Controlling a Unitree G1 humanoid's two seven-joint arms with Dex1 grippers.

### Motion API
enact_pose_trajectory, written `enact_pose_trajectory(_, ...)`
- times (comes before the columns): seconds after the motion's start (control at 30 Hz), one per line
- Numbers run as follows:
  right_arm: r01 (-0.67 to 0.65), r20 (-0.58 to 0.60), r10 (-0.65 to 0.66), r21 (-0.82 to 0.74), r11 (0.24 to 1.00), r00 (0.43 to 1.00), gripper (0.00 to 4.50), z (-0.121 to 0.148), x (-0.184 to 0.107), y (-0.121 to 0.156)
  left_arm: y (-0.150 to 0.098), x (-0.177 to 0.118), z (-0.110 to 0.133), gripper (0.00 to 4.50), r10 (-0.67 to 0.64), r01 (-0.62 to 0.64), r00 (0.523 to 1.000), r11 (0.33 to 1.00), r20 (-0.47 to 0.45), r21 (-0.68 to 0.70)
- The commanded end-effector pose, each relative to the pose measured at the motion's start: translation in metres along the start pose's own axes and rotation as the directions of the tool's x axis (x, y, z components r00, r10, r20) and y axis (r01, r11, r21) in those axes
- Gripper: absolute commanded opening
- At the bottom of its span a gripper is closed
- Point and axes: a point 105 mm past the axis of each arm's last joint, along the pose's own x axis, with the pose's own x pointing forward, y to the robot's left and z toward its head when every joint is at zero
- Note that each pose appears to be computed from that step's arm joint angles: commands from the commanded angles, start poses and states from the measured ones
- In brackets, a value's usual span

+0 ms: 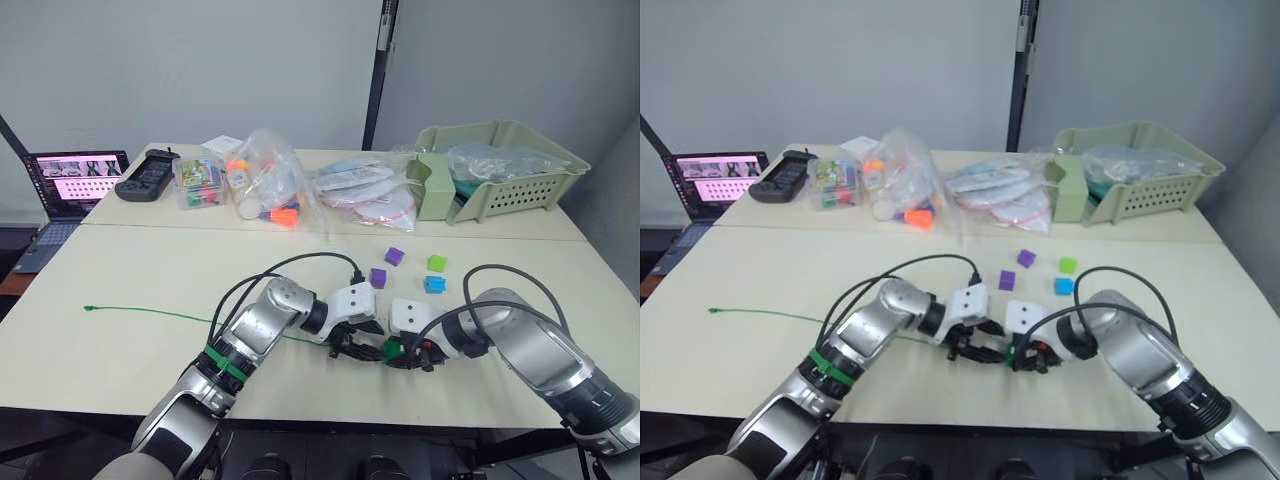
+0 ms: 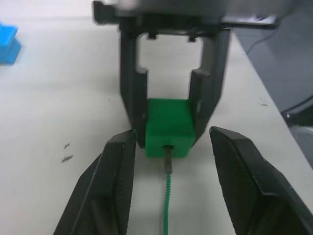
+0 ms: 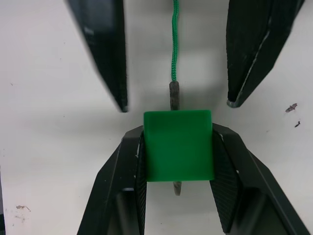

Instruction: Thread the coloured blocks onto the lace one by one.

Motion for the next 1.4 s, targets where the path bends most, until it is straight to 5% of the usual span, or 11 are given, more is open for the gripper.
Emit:
enact_pose_trajectory(0.03, -0.062, -0.032, 0.063, 0.037, 0.997, 0.997, 1.19, -0.010, 0.014, 0.013, -0.005, -0.004, -0.001, 2.36, -0.011, 0.012, 1.000, 0.998, -0.026, 0.057)
enact_pose_trajectory(0.47, -0.066, -0.033, 0.067, 0.036, 0.997, 0.997, 1.19, -0.010, 0.013, 0.013, -0.001, -0.005, -0.025, 2.36, 0.034, -0.030, 0.992, 0.999, -0.121, 0.027)
enact_pose_trajectory(0.73, -0.064, -0.032, 0.065, 0.037, 0.997, 0.997, 1.19, -0.010, 0.013, 0.013, -0.002, 0.001, -0.017, 0.00, 0.015, -0.014, 0.997, 1.000, -0.075, 0.012)
enact_pose_trajectory(1.2, -0.058, -0.040, 0.059, 0.035, 0.998, 0.997, 1.19, -0.012, 0.012, 0.013, 0.000, 0.024, -0.001, 0.00, 0.008, -0.008, 1.000, 1.000, -0.015, -0.005)
enact_pose_trajectory(1.3, -0.044, -0.030, 0.045, 0.044, 0.998, 0.999, 1.19, -0.011, 0.012, 0.011, 0.000, 0.020, 0.002, 0.82, 0.008, -0.008, 1.000, 1.000, 0.007, -0.009)
enact_pose_trajectory(1.33, -0.040, -0.026, 0.041, 0.044, 0.998, 0.999, 1.99, -0.010, 0.012, 0.010, 0.001, 0.018, 0.005, 1.19, 0.010, -0.010, 1.000, 1.000, 0.021, -0.001)
enact_pose_trajectory(1.4, -0.036, -0.022, 0.037, 0.043, 0.998, 0.999, 2.55, -0.009, 0.012, 0.009, 0.002, 0.013, 0.010, 1.81, 0.013, -0.013, 0.999, 1.000, 0.046, 0.010)
